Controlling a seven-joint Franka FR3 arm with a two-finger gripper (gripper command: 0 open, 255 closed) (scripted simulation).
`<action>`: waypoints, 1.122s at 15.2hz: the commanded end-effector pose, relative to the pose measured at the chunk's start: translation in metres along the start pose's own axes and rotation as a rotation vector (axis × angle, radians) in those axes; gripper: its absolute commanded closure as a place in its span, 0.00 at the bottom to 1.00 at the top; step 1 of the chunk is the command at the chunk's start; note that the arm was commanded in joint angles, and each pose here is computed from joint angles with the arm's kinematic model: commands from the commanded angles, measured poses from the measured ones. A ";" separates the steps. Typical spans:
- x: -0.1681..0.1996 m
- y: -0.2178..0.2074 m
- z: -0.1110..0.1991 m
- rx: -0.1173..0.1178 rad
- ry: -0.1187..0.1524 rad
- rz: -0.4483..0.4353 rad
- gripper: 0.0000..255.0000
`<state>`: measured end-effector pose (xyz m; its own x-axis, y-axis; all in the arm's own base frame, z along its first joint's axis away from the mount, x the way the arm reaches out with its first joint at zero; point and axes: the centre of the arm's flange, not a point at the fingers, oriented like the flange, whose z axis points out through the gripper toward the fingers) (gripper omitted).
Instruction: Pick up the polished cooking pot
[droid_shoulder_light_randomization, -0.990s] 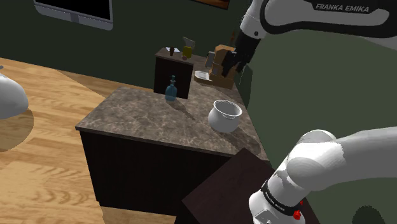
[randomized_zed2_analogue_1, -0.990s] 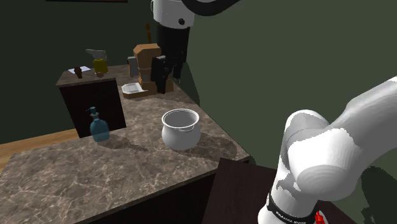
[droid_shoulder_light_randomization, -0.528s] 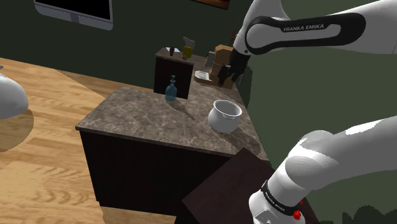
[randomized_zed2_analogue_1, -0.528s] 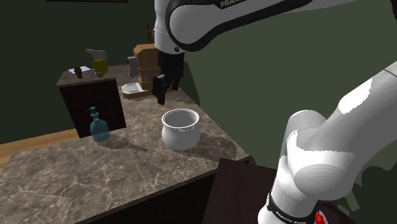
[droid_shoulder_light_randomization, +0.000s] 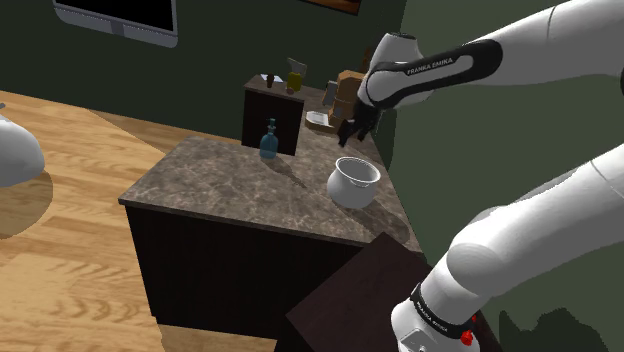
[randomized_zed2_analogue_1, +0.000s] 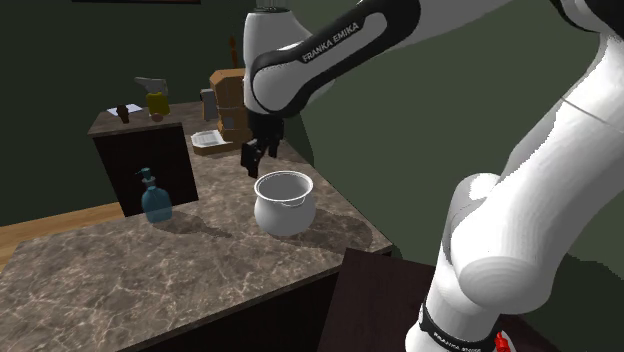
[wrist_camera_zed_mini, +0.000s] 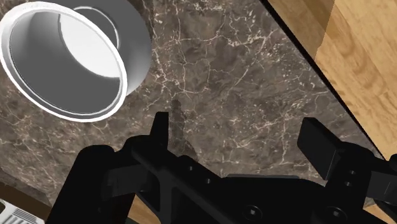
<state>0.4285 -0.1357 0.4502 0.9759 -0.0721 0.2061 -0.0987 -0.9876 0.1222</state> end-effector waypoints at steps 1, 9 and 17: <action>0.006 0.014 0.024 -0.002 -0.002 0.006 0.00; 0.033 0.065 0.112 -0.007 -0.013 0.029 0.00; 0.059 0.117 0.200 -0.012 -0.024 0.052 0.00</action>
<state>0.5065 -0.2756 0.2928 0.9739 -0.1241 0.1900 -0.1491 -0.9811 0.1237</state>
